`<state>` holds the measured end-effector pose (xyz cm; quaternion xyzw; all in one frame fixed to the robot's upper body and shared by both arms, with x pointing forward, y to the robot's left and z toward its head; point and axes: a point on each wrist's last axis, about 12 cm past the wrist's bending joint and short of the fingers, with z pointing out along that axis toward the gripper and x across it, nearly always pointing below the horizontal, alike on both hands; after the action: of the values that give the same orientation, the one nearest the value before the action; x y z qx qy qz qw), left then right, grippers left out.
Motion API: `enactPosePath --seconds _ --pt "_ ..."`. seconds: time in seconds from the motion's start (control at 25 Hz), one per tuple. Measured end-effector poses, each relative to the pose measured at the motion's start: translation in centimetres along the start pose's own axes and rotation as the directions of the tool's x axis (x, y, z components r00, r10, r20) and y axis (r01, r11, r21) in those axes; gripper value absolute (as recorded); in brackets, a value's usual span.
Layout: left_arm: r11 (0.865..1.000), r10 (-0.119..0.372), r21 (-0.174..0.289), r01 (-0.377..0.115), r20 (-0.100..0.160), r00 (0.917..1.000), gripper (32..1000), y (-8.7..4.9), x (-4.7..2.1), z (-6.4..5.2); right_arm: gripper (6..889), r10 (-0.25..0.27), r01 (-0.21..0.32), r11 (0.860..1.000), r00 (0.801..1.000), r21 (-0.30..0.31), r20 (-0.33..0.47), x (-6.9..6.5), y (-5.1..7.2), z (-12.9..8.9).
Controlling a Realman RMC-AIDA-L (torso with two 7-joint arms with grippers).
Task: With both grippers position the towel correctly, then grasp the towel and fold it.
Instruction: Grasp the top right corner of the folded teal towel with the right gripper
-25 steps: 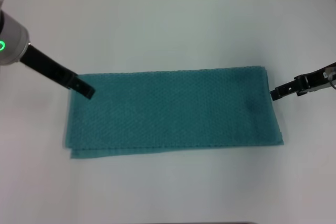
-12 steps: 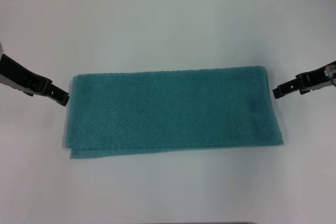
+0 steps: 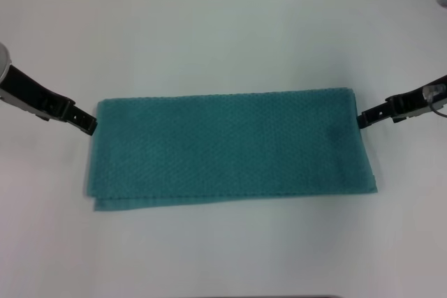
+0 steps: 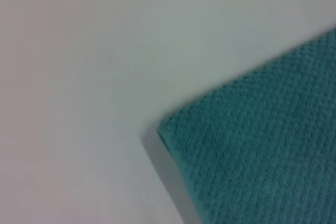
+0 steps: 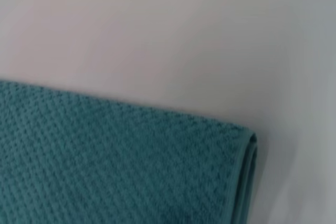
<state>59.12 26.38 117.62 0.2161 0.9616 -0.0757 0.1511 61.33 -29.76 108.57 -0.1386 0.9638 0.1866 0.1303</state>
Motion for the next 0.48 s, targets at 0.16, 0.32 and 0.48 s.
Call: enactPosePath --seconds 0.16,0.32,0.48 --pt "1.0 0.016 -0.002 -0.016 -0.009 0.9998 899 -0.5 -0.21 0.2 833 -0.01 0.01 1.0 1.0 0.003 0.01 -0.5 0.3 0.0" --pt "0.999 0.036 -0.009 -0.036 -0.02 0.9991 899 -1.1 -0.43 0.5 831 -0.025 0.025 1.0 1.0 0.017 0.006 -0.9 0.8 0.8" --pt "0.999 0.051 -0.013 -0.051 -0.025 0.9984 899 -1.6 -0.71 0.6 829 -0.029 0.029 0.999 1.0 0.029 -0.006 -0.6 1.2 2.1"
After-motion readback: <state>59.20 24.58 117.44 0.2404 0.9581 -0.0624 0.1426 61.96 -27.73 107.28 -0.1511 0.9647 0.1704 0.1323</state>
